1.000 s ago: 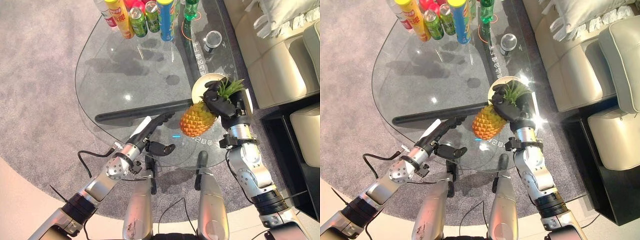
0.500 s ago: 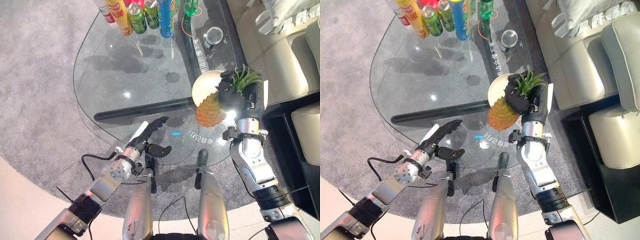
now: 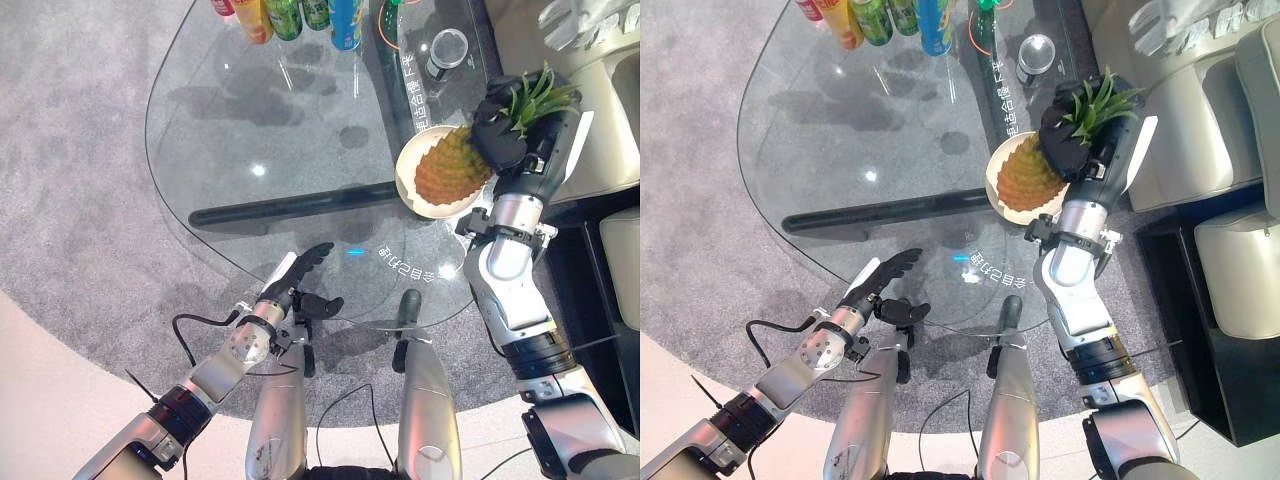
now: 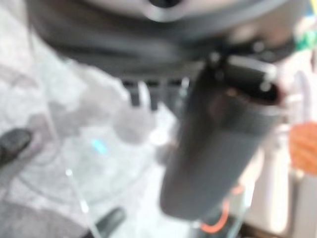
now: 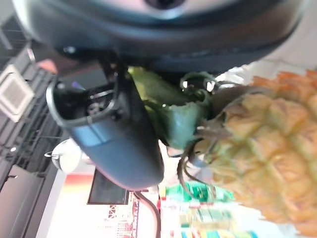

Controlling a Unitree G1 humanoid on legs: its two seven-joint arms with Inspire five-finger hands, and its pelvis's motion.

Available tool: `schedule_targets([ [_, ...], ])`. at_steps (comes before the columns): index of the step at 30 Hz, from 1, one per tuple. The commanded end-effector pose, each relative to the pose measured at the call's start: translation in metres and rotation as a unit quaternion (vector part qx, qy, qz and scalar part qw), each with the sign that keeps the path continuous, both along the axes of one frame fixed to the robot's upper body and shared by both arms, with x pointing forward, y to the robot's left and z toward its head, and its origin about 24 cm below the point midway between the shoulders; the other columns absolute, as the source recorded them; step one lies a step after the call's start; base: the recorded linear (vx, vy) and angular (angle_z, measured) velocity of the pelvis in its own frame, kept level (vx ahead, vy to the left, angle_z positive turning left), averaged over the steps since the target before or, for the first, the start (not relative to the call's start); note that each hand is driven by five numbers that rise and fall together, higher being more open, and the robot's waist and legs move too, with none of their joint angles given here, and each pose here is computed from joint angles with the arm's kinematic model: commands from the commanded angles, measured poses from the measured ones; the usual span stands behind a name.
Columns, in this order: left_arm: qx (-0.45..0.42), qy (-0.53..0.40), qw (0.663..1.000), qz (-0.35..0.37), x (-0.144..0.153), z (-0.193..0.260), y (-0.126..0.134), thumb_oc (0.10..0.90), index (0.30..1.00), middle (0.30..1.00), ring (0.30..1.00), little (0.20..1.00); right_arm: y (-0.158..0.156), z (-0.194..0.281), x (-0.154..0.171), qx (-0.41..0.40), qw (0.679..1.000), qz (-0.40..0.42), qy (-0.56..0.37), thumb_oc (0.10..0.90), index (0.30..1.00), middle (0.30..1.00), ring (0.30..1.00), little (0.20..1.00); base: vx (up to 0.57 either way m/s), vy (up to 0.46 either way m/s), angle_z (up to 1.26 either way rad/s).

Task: Pick up the fruit to the plate

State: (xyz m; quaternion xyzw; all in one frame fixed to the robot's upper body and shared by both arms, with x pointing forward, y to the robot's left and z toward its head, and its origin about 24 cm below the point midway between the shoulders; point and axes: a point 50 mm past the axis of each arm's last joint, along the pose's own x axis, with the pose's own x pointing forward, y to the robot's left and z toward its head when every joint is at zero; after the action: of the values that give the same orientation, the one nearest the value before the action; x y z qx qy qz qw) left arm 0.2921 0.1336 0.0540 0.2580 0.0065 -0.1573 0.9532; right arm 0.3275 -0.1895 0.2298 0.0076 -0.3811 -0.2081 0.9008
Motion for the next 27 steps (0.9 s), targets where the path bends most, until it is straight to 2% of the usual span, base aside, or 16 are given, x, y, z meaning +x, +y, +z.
schedule_targets([
  [1, -0.061, -0.054, 0.996, -0.038, -0.009, 0.024, -0.022, 0.8, 0.9, 0.9, 0.9, 0.9, -0.009, 0.084, -0.034, -0.045, 0.972, -0.042, -0.227, 0.1, 0.3, 0.3, 0.3, 0.2, -0.01, 0.031, 0.02],
  [8, -0.07, -0.048, 0.996, -0.039, -0.013, 0.021, -0.027, 0.8, 0.9, 0.9, 0.9, 0.9, -0.013, 0.094, -0.031, -0.077, 0.96, -0.099, -0.25, 0.1, 0.3, 0.3, 0.3, 0.2, 0.0, 0.003, 0.0],
  [15, -0.08, -0.052, 0.994, -0.043, -0.017, 0.023, -0.033, 0.8, 0.9, 0.9, 0.9, 0.9, -0.019, 0.108, -0.025, -0.105, 0.935, -0.186, -0.283, 0.1, 0.3, 0.3, 0.3, 0.2, -0.01, 0.009, 0.05],
  [27, -0.099, -0.055, 0.993, -0.04, -0.022, 0.023, -0.038, 0.8, 0.9, 0.9, 0.9, 0.9, -0.017, 0.115, -0.023, -0.082, 0.929, -0.185, -0.311, 0.1, 0.3, 0.3, 0.3, 0.2, 0.0, 0.012, 0.01],
])
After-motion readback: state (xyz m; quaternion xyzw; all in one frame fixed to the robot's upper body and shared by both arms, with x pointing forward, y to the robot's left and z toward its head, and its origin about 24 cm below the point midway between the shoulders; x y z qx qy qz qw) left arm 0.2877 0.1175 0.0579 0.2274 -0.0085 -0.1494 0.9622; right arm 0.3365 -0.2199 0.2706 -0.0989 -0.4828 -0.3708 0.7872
